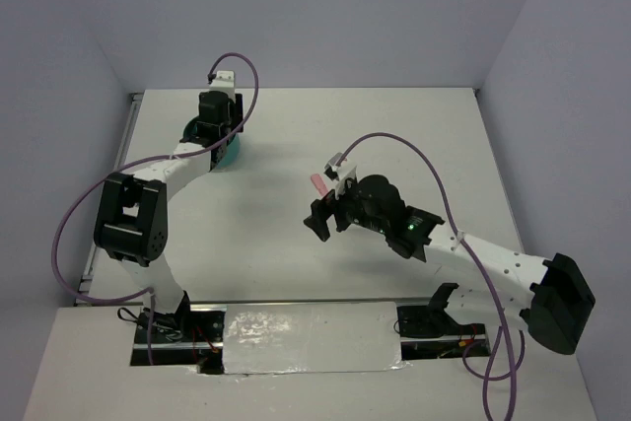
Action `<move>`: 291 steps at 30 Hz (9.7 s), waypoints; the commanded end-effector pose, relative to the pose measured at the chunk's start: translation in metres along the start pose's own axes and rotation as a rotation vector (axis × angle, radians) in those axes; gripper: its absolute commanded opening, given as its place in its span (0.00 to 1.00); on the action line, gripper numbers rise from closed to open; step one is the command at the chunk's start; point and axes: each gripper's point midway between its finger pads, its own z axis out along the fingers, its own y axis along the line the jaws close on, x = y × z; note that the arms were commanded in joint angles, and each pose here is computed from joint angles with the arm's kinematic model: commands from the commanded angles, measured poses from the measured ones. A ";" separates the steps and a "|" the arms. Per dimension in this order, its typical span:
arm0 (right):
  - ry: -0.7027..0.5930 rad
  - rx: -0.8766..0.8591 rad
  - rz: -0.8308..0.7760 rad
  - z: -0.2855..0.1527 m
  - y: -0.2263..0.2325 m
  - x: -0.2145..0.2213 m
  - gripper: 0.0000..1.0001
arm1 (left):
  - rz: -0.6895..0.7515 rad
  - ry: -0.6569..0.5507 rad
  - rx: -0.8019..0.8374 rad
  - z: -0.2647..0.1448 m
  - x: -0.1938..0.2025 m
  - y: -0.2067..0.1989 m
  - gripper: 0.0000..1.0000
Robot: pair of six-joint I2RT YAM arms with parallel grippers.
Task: Sort the stationery into containers
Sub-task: Place the stationery in the storage box, then pick up the stationery from the center of the board, then place the stationery in the storage box, then pick up the stapler from the center of the board, then place the stapler in the storage box.
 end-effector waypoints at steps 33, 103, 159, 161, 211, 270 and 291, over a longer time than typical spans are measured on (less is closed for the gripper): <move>0.630 0.304 0.124 0.127 -0.126 0.109 0.62 | -0.295 0.196 0.241 -0.258 0.001 0.020 0.99; -0.235 0.121 0.071 -0.006 0.023 -0.077 1.00 | -0.304 -0.228 0.223 -0.167 -0.101 -0.018 0.00; -0.142 0.216 0.079 -0.025 -0.033 -0.048 1.00 | 0.005 -0.163 0.009 -0.028 -0.060 0.007 0.71; -0.082 0.298 0.174 -0.024 -0.064 -0.037 1.00 | -0.034 -0.213 -0.002 -0.047 -0.093 0.009 0.82; -0.151 -0.124 0.179 -0.045 -0.037 -0.030 0.01 | -0.551 0.100 0.988 -0.320 -0.067 -0.110 0.99; -0.273 -0.536 0.000 -0.103 0.058 -0.097 1.00 | -0.068 -0.189 1.244 -0.383 -0.094 -0.170 0.00; -0.280 -0.305 0.164 -0.095 -0.002 -0.062 1.00 | 0.498 -0.279 0.963 -0.149 -0.042 -0.016 0.00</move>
